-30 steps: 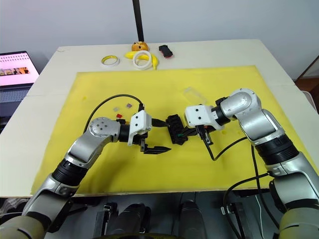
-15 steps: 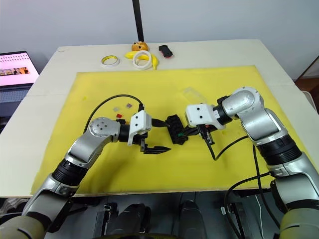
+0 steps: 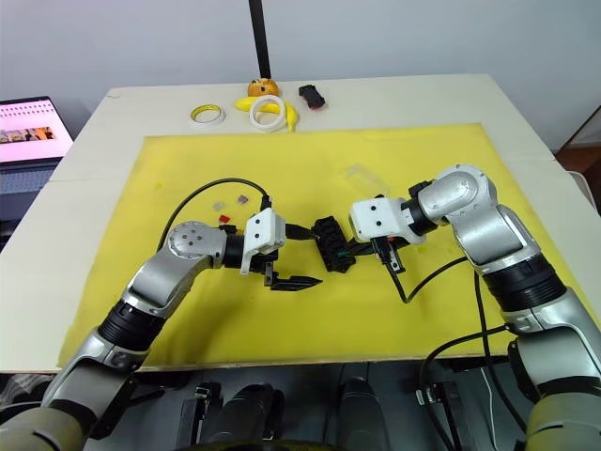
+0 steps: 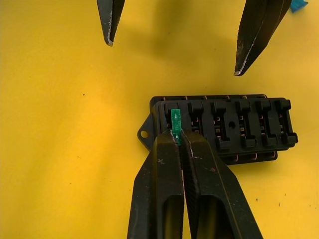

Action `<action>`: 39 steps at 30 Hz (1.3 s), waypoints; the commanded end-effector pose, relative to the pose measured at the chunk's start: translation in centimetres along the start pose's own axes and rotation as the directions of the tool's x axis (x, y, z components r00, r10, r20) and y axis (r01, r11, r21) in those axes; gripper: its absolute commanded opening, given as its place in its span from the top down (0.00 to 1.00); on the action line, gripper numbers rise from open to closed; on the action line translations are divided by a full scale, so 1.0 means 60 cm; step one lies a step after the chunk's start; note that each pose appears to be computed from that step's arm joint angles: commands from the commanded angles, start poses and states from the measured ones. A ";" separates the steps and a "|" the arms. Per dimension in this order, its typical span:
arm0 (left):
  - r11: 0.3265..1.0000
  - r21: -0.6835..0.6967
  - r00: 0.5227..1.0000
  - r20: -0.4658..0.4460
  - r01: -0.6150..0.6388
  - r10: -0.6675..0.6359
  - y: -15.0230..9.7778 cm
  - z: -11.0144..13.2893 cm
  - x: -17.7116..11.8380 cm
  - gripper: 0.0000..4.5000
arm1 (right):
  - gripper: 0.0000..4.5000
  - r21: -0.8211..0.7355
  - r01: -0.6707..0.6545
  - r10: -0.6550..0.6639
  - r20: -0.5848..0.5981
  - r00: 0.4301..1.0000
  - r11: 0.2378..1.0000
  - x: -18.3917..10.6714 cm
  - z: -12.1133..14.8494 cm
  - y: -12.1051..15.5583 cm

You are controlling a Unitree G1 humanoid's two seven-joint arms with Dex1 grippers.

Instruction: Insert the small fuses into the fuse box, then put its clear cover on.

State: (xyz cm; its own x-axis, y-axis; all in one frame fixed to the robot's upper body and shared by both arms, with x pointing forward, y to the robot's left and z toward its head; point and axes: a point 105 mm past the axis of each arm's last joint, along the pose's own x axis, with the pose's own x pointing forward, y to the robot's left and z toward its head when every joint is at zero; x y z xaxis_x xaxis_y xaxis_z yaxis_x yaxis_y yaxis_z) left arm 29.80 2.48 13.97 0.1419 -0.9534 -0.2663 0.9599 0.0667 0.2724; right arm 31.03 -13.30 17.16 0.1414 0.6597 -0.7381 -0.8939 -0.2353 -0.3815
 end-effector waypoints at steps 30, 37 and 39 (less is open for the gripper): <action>1.000 0.016 0.998 0.063 -0.002 0.001 0.000 0.018 -0.015 0.00 | 0.70 0.293 0.105 -0.210 0.351 0.912 0.950 -0.021 0.023 0.010; 1.000 0.023 0.998 0.060 -0.010 0.009 0.005 0.021 -0.015 0.00 | 0.99 0.364 0.119 -0.264 0.380 0.886 0.924 -0.002 0.005 0.015; 1.000 0.025 0.998 0.061 -0.011 0.010 0.006 0.023 -0.015 0.00 | 0.99 0.374 0.124 -0.272 0.376 0.886 0.919 0.002 -0.001 0.017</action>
State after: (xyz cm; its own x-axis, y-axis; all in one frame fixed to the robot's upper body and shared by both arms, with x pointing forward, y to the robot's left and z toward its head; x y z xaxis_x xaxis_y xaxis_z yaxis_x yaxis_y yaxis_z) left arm 29.61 2.98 14.28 0.1327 -0.9623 -0.2373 0.9643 0.0700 0.2554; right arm 30.09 -13.36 15.99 0.1906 0.9085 -0.3719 -0.9716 0.1204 -0.2037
